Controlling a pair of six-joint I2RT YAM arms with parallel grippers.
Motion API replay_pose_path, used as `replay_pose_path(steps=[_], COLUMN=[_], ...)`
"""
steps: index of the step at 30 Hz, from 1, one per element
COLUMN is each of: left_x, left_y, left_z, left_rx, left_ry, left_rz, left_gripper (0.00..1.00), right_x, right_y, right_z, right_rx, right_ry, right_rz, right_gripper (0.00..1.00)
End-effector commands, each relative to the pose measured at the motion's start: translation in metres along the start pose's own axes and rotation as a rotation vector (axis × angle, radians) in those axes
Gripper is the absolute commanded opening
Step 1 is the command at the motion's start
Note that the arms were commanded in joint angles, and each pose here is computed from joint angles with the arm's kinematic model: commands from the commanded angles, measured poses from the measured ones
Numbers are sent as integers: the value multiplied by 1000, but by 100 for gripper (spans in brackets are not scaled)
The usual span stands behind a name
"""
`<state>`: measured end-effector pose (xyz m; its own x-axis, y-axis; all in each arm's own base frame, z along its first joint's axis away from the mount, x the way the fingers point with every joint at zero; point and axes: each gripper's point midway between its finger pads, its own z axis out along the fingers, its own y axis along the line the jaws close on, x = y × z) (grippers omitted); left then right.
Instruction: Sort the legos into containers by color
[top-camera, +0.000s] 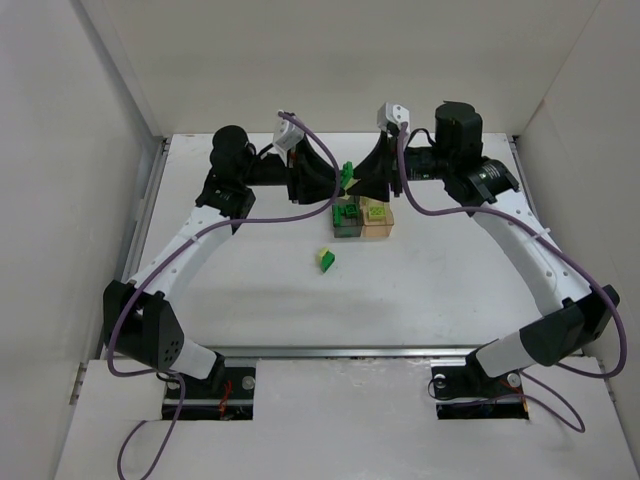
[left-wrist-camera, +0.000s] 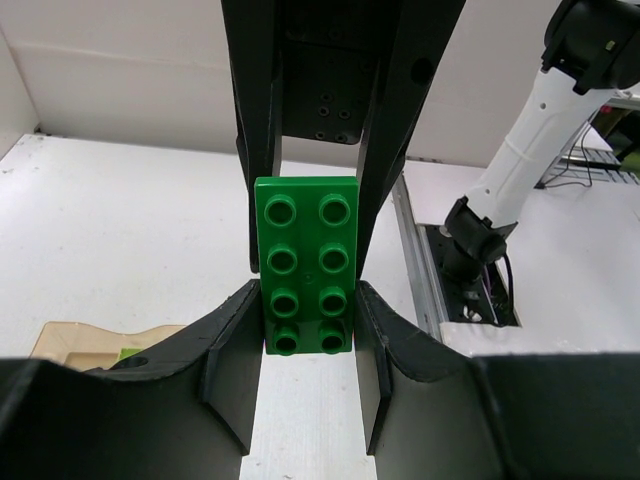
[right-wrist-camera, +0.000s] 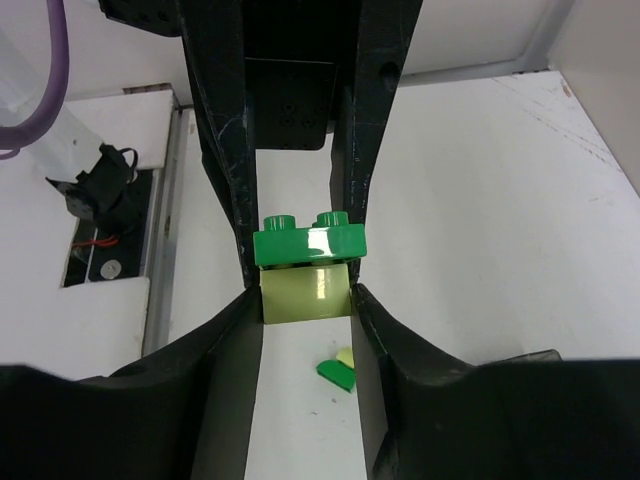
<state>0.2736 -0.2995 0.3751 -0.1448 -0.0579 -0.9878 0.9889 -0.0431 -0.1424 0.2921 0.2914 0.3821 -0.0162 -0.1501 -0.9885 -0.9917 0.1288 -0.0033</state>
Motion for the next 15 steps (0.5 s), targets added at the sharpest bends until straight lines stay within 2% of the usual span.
replay_pose_path(steps=[1, 2, 5, 6, 12, 15], left_x=[-31, -27, -24, -24, -34, -36], left_y=[-27, -26, -25, -25, -21, -19], left_z=[-3, -3, -3, -3, -3, -3], left_rx=[54, 53, 52, 52, 27, 14], left_ry=[-30, -26, -23, -23, -11, 2], left_rz=[118, 108, 99, 90, 110, 138], left_gripper=[0, 0, 0, 0, 0, 0], right_x=[-10, -15, -18, -18, 4, 52], right_y=[5, 4, 9, 9, -1, -23], right_z=[-1, -2, -2, -2, -1, 4], right_rx=[-4, -1, -33, -33, 33, 96], right_ry=[-16, -26, -38, -38, -4, 99], right_rz=[-55, -70, -78, -78, -51, 32], right_gripper=[42, 40, 25, 0, 0, 0])
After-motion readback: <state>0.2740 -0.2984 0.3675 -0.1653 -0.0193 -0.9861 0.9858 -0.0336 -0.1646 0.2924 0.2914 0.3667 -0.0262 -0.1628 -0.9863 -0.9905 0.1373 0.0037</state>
